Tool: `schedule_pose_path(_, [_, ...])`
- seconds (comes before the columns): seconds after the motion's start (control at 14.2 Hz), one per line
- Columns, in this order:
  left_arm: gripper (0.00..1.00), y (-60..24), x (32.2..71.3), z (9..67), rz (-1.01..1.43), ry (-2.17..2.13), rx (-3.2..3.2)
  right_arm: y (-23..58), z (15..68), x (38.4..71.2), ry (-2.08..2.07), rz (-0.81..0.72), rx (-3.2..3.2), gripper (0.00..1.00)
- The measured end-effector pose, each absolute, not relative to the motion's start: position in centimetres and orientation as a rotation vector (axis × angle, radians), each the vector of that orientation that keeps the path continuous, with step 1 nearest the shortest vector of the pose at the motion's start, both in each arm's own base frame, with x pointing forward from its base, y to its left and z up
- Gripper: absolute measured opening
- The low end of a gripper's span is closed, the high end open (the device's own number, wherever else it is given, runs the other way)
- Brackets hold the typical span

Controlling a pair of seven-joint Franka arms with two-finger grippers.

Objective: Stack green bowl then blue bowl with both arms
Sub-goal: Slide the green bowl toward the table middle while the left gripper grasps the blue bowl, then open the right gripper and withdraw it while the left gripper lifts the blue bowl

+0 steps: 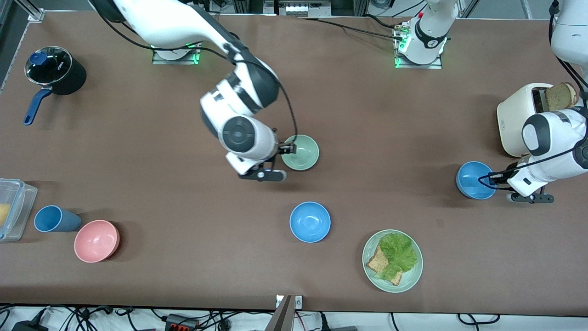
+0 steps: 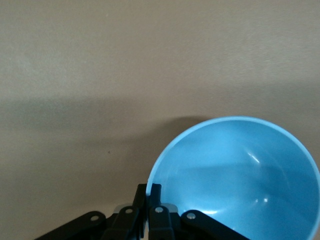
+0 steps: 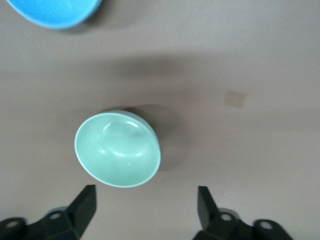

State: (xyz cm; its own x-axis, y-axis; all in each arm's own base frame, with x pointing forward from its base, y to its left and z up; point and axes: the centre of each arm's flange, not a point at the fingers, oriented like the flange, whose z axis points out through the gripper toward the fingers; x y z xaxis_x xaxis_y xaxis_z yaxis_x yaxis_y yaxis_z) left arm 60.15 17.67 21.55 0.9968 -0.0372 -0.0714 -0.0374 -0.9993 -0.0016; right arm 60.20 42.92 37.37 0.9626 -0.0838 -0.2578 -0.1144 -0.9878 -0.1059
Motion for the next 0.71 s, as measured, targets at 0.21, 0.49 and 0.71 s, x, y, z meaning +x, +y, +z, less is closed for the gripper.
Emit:
schedule_pose_path(0.21, [0.05,16.3,60.4,21.8,0.152,0.095,-3.149,33.6,42.9,65.0,0.156,0.268,-3.013,1.00])
schedule_pose_path(0.49, [0.05,11.9,60.9,24.4,0.263,0.181,-3.191,22.4,45.2,68.5,0.201,0.200,-3.138,1.00])
schedule_pose_path(0.71, [0.05,7.8,61.3,30.5,0.363,0.225,-3.248,16.6,48.0,69.2,0.244,0.168,-3.143,1.00])
